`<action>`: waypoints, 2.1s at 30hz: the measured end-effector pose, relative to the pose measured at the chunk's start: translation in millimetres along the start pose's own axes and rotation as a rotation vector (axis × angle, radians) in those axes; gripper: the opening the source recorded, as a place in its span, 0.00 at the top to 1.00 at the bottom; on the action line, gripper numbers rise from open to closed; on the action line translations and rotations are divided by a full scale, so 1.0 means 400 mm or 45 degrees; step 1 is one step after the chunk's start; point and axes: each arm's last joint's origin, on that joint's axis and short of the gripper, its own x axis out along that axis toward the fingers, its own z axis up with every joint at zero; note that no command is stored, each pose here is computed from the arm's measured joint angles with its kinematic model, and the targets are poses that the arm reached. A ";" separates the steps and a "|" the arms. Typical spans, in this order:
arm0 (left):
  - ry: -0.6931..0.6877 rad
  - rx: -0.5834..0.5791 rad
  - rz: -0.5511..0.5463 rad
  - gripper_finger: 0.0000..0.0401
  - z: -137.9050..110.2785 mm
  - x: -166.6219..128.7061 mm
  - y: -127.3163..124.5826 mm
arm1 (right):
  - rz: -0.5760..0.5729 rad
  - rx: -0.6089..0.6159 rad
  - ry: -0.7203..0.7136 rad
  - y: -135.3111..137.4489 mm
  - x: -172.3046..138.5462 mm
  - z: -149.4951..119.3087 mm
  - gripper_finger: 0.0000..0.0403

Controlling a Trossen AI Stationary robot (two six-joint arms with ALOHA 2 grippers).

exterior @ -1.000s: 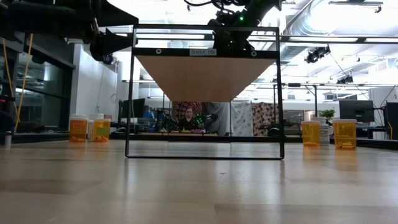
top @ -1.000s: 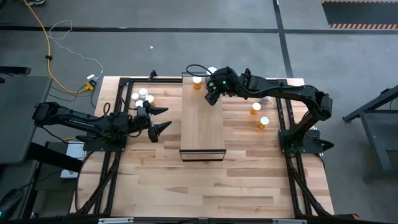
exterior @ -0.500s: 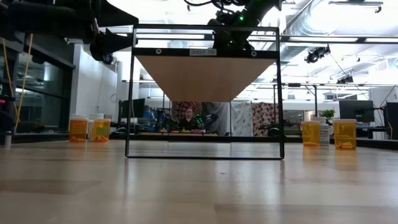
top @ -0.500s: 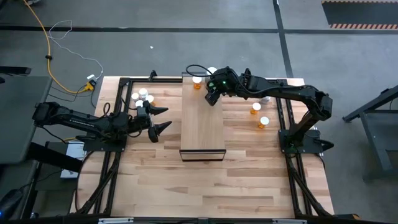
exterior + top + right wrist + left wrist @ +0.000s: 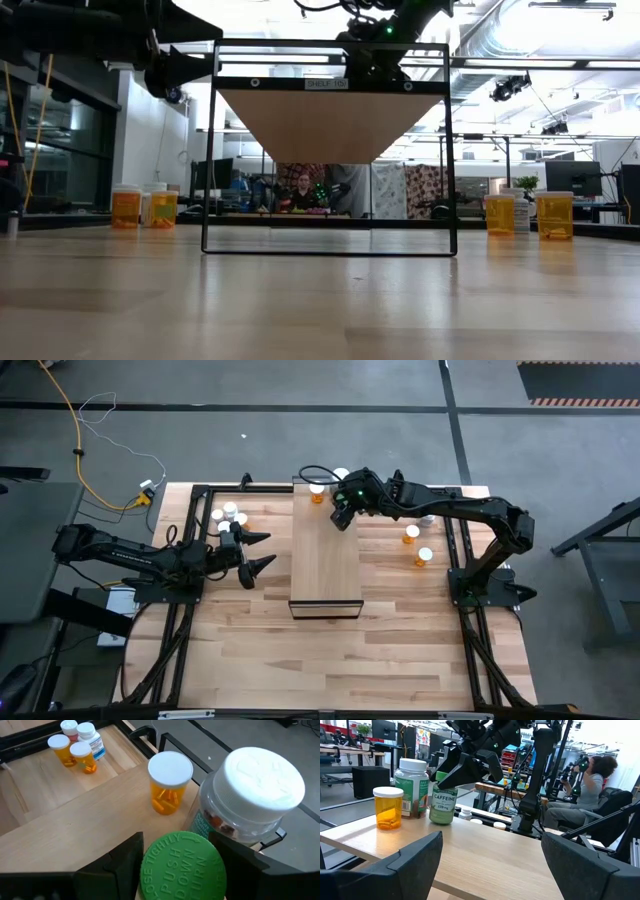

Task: Pick and place medicine bottles onto shelf by color
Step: Put the green pill bottle on the shelf, then put the bottom right yellow pill bottle on the shelf

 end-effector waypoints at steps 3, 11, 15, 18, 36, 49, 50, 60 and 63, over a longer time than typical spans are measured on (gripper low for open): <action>0.000 0.000 0.000 0.18 0.000 0.000 0.000 | 0.000 0.008 -0.003 0.000 0.000 0.001 0.46; 0.000 0.000 0.000 0.18 0.000 0.000 0.000 | 0.003 -0.015 -0.003 0.000 0.000 0.001 0.24; 0.000 0.000 0.000 0.18 0.000 0.000 0.000 | 0.011 -0.114 -0.015 -0.001 -0.008 0.008 0.16; 0.000 0.010 0.001 0.18 0.000 0.000 0.000 | 0.004 -0.136 -0.059 -0.005 -0.032 0.026 0.14; 0.004 0.010 -0.027 0.18 0.000 0.000 -0.002 | 0.132 -0.098 -0.063 -0.037 -0.224 -0.239 0.13; 0.012 0.079 -0.108 0.18 -0.001 0.000 -0.006 | 0.494 0.159 -1.021 -0.031 -0.239 -0.476 0.13; 0.011 0.081 -0.107 0.18 -0.001 0.000 -0.006 | 0.497 0.166 -1.057 -0.034 -0.240 -0.481 0.13; -0.008 0.082 -0.102 0.18 0.003 0.000 -0.006 | 0.479 0.133 -1.021 -0.033 -0.235 -0.484 0.13; -0.008 0.082 -0.102 0.18 0.003 0.000 -0.006 | 0.447 0.216 -0.965 -0.033 -0.233 -0.476 0.13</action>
